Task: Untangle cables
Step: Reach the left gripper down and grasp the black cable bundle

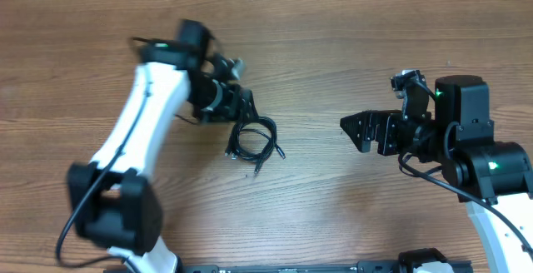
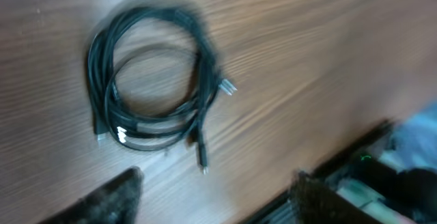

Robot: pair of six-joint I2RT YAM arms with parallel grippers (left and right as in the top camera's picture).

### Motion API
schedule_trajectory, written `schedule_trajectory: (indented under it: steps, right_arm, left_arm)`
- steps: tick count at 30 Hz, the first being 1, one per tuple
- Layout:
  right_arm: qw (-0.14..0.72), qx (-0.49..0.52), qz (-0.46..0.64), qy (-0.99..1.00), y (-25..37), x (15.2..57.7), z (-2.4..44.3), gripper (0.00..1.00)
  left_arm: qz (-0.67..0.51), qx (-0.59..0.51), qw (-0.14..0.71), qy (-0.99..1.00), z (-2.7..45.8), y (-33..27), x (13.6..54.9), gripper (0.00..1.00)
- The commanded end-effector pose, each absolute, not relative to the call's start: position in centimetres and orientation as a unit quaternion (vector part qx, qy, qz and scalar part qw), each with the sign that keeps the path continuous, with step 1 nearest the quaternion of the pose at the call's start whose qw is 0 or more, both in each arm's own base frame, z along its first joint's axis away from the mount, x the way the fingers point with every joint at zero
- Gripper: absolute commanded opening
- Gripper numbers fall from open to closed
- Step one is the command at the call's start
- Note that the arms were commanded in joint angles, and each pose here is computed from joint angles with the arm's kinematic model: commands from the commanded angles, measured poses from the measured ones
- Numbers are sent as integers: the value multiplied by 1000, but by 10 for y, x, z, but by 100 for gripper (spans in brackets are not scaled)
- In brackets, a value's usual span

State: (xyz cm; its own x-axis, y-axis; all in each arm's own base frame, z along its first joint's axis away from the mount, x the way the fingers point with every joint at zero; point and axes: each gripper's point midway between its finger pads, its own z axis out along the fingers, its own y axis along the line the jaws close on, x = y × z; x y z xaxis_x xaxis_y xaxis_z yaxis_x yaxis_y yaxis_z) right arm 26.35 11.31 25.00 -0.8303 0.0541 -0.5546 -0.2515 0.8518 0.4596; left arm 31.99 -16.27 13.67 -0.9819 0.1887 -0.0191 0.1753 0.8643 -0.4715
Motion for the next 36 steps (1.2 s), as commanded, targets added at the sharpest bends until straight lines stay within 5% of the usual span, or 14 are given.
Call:
schedule_trajectory:
  steps: [1, 3, 15, 20, 26, 27, 32, 36]
  right_arm:
    - [293, -61, 274, 914, 116, 265, 258, 90]
    - [290, -60, 274, 915, 116, 264, 258, 88]
    - [277, -56, 273, 920, 115, 259, 253, 88]
    - [273, -55, 273, 921, 115, 259, 252, 88]
    - [260, -52, 272, 925, 115, 260, 246, 88]
    - [258, -52, 272, 926, 115, 260, 245, 88]
    - [252, -52, 276, 926, 117, 262, 243, 88]
    - [249, -58, 294, 921, 123, 261, 245, 84]
  left_arm:
    - [89, -2, 59, -994, 94, -150, 316, 54]
    - [33, 36, 74, -996, 78, -147, 311, 46]
    - [-102, 106, 67, -987, 37, -125, 315, 51]
    - [-105, 92, 77, -987, 22, -133, 311, 28]
    - [-98, 93, 86, -987, 12, -136, 310, 17]
    - [-97, 93, 85, -987, 11, -137, 310, 5]
    - [-49, 31, 65, -996, 19, -153, 324, 4]
    - [58, -15, -1, -998, 81, -187, 343, 4]
